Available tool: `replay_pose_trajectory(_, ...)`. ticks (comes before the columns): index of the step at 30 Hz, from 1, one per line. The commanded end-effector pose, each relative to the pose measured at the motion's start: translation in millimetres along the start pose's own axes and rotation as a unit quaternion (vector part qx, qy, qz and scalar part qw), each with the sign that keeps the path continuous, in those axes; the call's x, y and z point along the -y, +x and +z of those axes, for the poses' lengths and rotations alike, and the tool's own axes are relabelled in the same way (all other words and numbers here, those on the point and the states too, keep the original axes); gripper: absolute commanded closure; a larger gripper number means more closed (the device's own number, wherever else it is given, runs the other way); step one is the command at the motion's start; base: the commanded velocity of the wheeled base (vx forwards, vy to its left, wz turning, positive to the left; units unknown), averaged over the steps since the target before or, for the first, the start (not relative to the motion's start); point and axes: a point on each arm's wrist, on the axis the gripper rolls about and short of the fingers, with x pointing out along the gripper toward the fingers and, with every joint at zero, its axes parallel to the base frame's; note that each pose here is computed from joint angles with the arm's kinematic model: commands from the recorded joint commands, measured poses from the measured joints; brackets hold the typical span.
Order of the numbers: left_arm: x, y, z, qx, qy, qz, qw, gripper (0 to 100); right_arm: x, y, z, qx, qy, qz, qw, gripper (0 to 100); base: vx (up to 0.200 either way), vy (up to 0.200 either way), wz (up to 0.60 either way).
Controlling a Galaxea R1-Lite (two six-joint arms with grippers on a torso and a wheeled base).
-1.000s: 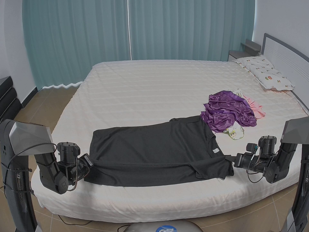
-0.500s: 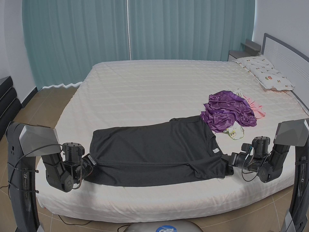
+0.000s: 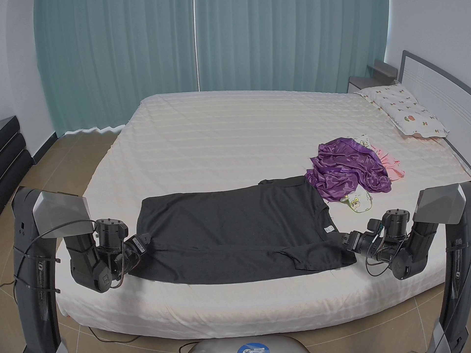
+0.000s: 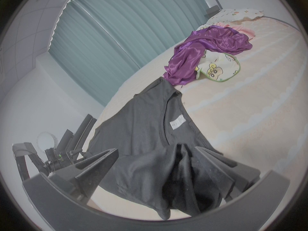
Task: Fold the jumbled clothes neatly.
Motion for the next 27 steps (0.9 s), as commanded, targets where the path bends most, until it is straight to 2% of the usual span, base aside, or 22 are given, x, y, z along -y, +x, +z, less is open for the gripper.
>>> replay_pose_trajectory(1, -8.2, -6.0, 11.2, 0.011, -0.010, 0.011, 0.9998, 0, 1.4, -7.5, 8.6, 0.021, 0.009, -0.005, 0.9997, 0, 0.000, 0.000, 0.00)
replay_pose_trajectory(5, -16.8, -20.7, 21.7, 0.015, -0.021, 0.014, 0.9996, 0, 5.8, -17.8, 14.0, 0.030, 0.017, -0.014, 0.9993, 0, 0.000, 0.000, 0.00)
replay_pose_trajectory(6, -19.9, -30.4, 20.6, -0.003, -0.018, 0.000, 0.9998, 0, 7.4, -23.4, 16.4, 0.035, 0.021, -0.019, 0.9990, 0, 0.000, 0.000, 0.00)
replay_pose_trajectory(10, -22.9, -43.9, 15.5, -0.028, -0.016, -0.036, 0.9989, 0, 8.0, -33.4, 12.0, 0.027, 0.028, -0.027, 0.9989, 0, 0.000, 0.000, 0.00)
replay_pose_trajectory(12, -24.6, -48.4, 11.6, -0.037, 0.006, -0.056, 0.9977, 0, 7.3, -37.9, 7.8, 0.025, 0.029, -0.028, 0.9989, 0, 0.000, 0.000, 0.00)
replay_pose_trajectory(14, -26.7, -51.9, 8.0, -0.047, 0.048, -0.071, 0.9953, 0, 5.9, -42.4, 3.7, 0.028, 0.027, -0.026, 0.9989, 0, 0.000, 0.000, 0.00)
replay_pose_trajectory(18, -29.5, -47.1, -0.2, -0.060, 0.102, -0.076, 0.9901, 0, 4.9, -49.3, -3.1, 0.025, 0.028, -0.028, 0.9989, 0, 0.000, 0.000, 0.00)
replay_pose_trajectory(20, -30.5, -45.4, -1.8, -0.062, 0.108, -0.074, 0.9895, 0, 5.0, -50.4, -3.5, 0.025, 0.029, -0.029, 0.9989, 0, 0.000, 0.000, 0.00)
replay_pose_trajectory(22, -32.9, -38.8, -8.3, -0.068, 0.135, -0.070, 0.9860, 0, 4.7, -51.9, -4.8, 0.023, 0.031, -0.030, 0.9988, 0, 0.000, 0.000, 0.00)
replay_pose_trajectory(27, -31.4, -29.6, -10.8, -0.065, 0.145, -0.072, 0.9847, 0, 3.8, -55.7, -7.8, 0.025, 0.029, -0.029, 0.9989, 0, 0.000, 0.000, 0.00)
